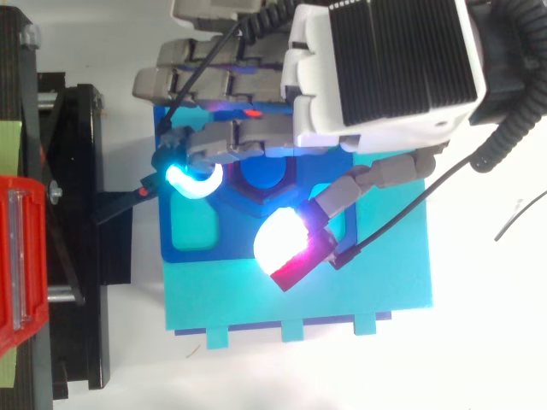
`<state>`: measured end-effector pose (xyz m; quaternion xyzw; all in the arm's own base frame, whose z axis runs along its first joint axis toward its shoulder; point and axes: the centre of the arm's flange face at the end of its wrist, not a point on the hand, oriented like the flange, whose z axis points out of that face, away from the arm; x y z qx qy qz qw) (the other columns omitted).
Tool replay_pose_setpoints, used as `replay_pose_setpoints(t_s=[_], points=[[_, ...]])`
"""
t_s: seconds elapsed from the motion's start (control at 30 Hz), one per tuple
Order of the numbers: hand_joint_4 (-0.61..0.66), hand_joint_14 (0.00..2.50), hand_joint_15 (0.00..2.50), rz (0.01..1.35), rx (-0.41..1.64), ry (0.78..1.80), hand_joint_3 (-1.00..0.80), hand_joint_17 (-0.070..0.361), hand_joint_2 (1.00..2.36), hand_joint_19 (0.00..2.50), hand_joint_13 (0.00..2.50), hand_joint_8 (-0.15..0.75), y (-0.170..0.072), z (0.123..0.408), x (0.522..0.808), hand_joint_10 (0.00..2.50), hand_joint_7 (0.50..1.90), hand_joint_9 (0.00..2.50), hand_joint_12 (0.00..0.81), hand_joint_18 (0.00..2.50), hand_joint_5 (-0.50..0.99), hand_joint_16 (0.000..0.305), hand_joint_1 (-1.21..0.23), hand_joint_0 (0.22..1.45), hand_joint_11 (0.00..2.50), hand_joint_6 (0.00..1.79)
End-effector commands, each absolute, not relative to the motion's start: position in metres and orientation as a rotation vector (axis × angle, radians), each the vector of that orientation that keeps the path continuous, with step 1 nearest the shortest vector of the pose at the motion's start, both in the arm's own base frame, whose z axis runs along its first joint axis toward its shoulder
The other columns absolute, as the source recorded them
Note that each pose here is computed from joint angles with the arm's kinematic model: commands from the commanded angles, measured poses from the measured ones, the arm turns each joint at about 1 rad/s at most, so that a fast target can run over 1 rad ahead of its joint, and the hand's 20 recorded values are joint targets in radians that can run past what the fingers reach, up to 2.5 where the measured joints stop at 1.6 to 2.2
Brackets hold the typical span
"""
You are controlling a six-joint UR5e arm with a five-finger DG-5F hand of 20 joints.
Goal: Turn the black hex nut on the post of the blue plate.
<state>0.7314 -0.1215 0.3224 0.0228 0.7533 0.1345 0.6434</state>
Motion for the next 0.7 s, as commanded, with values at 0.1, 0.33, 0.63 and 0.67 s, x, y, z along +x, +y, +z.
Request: replay_pose_setpoints(t_s=[0.1, 0.33, 0.63, 0.67], points=[[0.14, 0.0, 0.0, 0.297, 0.013, 1.717, -0.5, 0.134, 1.0, 0.09, 0.05, 0.216, -0.108, 0.322, 0.734, 0.0, 0.89, 0.12, 0.355, 0.0, -0.22, 0.059, -0.33, 0.46, 0.0, 0.5], [0.13, 0.0, 0.0, 0.298, -0.012, 1.74, -0.5, 0.133, 1.0, 0.08, 0.05, 0.215, -0.091, 0.321, 0.733, 0.0, 0.89, 0.12, 0.356, 0.0, -0.22, 0.059, -0.33, 0.46, 0.0, 0.5], [0.13, 0.0, 0.0, 0.295, -0.011, 1.76, -0.5, 0.134, 1.0, 0.09, 0.05, 0.215, -0.088, 0.319, 0.732, 0.0, 0.88, 0.12, 0.355, 0.0, -0.22, 0.059, -0.33, 0.46, 0.0, 0.5], [0.14, 0.0, 0.0, 0.295, -0.011, 1.762, -0.5, 0.134, 1.0, 0.08, 0.05, 0.215, -0.088, 0.319, 0.732, 0.0, 0.88, 0.12, 0.355, 0.0, -0.22, 0.059, -0.33, 0.46, 0.0, 0.5]])
